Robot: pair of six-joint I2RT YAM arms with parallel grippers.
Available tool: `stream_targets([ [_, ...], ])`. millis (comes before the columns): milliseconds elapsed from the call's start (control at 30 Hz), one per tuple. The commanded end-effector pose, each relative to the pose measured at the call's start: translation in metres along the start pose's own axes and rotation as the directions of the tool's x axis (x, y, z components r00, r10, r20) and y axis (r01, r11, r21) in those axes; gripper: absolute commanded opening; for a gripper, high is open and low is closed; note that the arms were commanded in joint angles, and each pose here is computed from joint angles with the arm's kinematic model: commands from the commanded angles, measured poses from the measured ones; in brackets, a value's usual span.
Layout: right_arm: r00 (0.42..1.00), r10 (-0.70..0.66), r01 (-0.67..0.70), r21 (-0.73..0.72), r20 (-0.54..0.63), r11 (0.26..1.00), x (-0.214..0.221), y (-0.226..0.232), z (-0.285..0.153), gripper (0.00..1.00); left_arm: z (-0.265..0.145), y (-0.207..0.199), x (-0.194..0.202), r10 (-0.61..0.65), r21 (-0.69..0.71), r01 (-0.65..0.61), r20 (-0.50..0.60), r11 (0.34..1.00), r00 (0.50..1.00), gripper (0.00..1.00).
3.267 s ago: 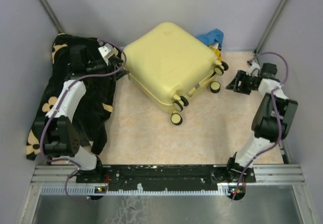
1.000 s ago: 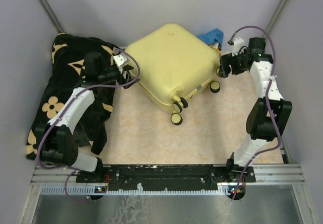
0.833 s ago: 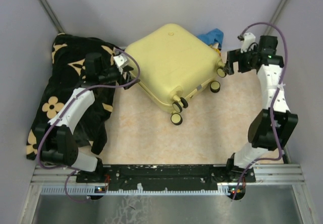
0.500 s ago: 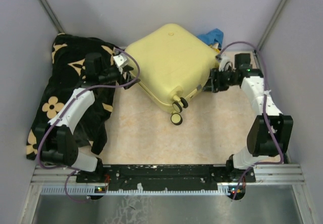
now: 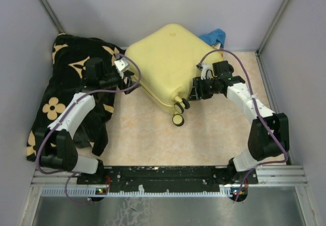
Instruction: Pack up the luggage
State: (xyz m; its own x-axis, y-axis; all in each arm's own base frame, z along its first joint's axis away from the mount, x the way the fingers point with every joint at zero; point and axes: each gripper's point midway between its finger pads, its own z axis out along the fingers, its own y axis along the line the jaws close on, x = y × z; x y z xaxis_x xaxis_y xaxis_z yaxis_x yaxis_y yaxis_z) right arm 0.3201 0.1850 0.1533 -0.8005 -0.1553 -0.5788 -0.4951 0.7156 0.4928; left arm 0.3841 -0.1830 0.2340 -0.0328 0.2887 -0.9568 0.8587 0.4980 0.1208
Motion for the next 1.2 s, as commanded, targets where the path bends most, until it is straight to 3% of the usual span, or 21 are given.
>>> stream_targets([
  [0,0.997,-0.017,0.011,0.087,0.070,0.996,-0.017,-0.010,-0.003,0.48,-0.006,-0.006,-0.008,0.024,-0.006,-0.024,0.019,1.000,1.000,0.74],
  [233,0.985,0.171,-0.157,0.263,-0.030,0.952,0.033,-0.075,-0.013,0.28,-0.006,-0.004,-0.006,0.036,-0.012,-0.036,0.011,0.999,0.999,0.74],
  [367,0.988,0.131,-0.096,0.345,-0.080,0.934,0.050,-0.100,-0.024,0.27,-0.005,-0.004,-0.004,0.034,-0.012,-0.034,0.005,0.999,0.999,0.75],
  [467,0.998,0.065,-0.060,0.275,-0.008,0.959,0.035,-0.088,-0.028,0.32,-0.004,-0.002,-0.005,0.034,-0.012,-0.034,0.009,0.999,0.999,0.74],
  [567,0.986,-0.095,0.067,0.198,0.135,0.978,0.016,-0.067,-0.033,0.39,-0.003,-0.003,-0.005,0.026,-0.003,-0.026,0.012,1.000,1.000,0.74],
  [700,0.897,-0.287,0.240,0.177,0.337,0.955,-0.003,-0.047,-0.038,0.44,-0.002,-0.003,-0.006,0.022,0.004,-0.022,0.016,1.000,1.000,0.74],
  [833,0.789,-0.351,0.291,0.196,0.505,0.936,-0.022,-0.034,-0.040,0.51,-0.001,-0.004,-0.007,0.011,0.006,-0.011,0.019,1.000,1.000,0.74],
  [1167,0.695,-0.444,0.409,0.197,0.566,0.891,-0.027,-0.011,-0.011,0.51,-0.008,-0.005,-0.017,0.029,-0.006,-0.029,0.026,1.000,0.999,0.75],
])
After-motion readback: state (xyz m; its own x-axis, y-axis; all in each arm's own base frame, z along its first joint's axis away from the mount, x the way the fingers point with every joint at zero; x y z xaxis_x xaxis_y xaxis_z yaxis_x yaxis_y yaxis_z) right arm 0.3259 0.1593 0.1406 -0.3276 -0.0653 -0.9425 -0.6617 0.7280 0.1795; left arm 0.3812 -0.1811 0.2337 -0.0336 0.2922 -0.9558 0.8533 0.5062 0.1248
